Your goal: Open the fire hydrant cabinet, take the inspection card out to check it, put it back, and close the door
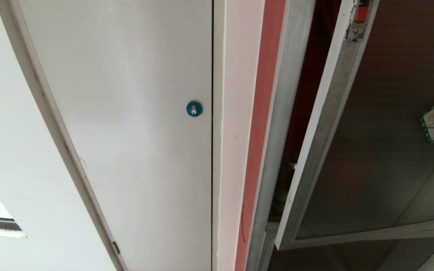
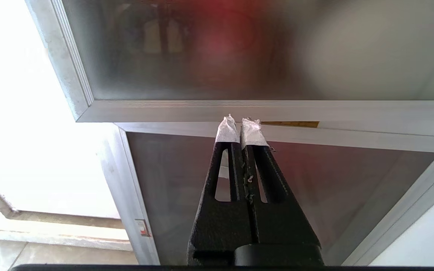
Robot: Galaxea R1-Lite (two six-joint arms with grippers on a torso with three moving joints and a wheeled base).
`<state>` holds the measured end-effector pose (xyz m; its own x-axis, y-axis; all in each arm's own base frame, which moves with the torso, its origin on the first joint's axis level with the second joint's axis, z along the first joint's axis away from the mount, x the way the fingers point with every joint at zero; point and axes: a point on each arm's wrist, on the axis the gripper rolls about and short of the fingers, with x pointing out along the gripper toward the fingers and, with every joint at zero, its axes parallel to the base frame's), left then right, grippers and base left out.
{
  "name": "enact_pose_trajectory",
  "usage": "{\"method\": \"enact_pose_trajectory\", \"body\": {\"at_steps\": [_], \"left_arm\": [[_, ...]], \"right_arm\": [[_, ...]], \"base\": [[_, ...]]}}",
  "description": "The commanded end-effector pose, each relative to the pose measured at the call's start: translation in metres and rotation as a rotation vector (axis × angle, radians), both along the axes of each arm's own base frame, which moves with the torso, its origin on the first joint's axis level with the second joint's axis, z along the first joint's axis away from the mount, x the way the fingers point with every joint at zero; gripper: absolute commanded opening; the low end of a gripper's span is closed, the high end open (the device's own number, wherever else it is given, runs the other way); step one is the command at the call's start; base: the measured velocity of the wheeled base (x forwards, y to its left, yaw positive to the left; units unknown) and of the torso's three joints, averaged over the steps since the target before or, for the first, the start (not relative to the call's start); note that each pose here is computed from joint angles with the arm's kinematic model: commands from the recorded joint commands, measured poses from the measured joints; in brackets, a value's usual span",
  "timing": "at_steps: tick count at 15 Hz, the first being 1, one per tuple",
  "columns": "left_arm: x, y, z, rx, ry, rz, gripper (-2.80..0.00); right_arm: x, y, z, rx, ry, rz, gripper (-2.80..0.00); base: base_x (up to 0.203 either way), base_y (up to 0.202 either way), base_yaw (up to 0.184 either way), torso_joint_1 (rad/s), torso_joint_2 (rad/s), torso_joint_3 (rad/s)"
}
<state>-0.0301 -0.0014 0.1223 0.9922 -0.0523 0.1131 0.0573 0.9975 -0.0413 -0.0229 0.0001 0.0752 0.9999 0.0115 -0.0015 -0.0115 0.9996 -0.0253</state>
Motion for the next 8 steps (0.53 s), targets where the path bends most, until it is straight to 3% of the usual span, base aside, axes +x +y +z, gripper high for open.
{"method": "enact_pose_trajectory", "body": {"at_steps": [1, 5, 8], "left_arm": [[0.016, -0.002, 0.04, -0.02, 0.066, -0.107, -2.8], [0.058, -0.009, 0.106, -0.049, 0.143, -0.431, -2.8], [0.104, -0.019, 0.141, -0.06, 0.193, -0.663, -2.8]], "right_arm": [[0.0, 0.0, 0.0, -0.001, -0.001, 0.001, -2.8], [0.0, 0.0, 0.0, 0.001, -0.001, 0.001, -2.8], [0.0, 0.0, 0.0, -0.001, -0.001, 0.001, -2.8]], "base": [[0.0, 0.0, 0.0, 0.0, 0.0, 0.0], [0.0, 0.0, 0.0, 0.0, 0.0, 0.0], [0.0, 0.0, 0.0, 0.0, 0.0, 0.0]]}}
